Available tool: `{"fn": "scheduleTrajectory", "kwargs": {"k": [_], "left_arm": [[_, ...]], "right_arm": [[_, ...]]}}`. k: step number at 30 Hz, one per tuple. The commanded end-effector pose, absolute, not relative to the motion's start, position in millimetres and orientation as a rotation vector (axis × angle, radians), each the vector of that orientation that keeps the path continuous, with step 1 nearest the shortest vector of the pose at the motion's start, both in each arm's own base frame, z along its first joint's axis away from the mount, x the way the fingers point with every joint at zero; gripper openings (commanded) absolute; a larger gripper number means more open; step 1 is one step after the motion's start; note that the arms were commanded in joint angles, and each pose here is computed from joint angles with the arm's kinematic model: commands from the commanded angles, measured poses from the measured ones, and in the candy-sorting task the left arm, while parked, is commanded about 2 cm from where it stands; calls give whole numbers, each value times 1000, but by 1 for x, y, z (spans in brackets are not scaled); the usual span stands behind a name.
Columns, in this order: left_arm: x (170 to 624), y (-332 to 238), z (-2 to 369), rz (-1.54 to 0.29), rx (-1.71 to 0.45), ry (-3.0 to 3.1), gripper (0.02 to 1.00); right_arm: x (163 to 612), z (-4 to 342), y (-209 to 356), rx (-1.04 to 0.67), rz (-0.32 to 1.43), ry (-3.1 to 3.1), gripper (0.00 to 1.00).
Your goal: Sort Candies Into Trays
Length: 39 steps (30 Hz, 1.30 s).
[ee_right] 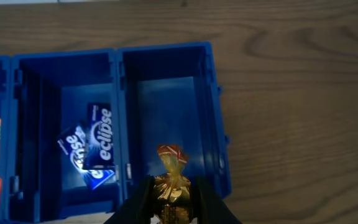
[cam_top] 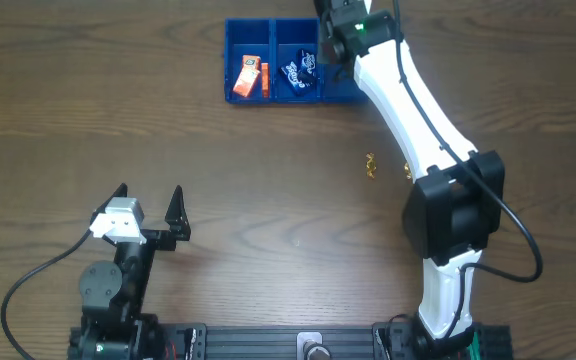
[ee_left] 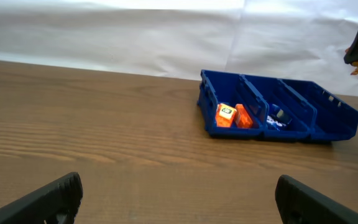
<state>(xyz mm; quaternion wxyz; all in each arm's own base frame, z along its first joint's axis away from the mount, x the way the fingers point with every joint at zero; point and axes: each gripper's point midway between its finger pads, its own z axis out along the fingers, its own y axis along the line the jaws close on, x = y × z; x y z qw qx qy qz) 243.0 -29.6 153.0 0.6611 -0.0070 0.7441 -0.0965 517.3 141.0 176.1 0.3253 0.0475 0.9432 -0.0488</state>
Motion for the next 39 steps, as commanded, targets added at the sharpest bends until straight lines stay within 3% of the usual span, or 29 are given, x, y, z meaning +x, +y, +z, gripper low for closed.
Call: {"fn": "scheduleTrajectory", "kwargs": {"k": [1,3,8,11,17,24,30,39], "left_arm": [[242,-32,137,-237,-16,1733,998],[242,-32,136,-237,-16,1734,998],[242,-32,137,-237,-16,1733,998],[242,-32,136,-237,-16,1734,998],[242,-32,136,-237,-16,1734,998],[242,-32,136,-237,-16,1734,998],[242,-32,137,-237,-16,1733,998],[242,-32,136,-237,-16,1734,998]], "right_arm": [[524,186,137,127,-123,2439,119],[525,187,137,129,-121,2434,163],[531,192,139,135,-103,2402,498],[533,194,140,137,-96,2390,586],[515,207,133,131,-110,2418,595],[437,207,112,103,-76,2492,592],[369,135,95,92,-9,2655,617],[334,39,84,105,-42,2859,597]]}}
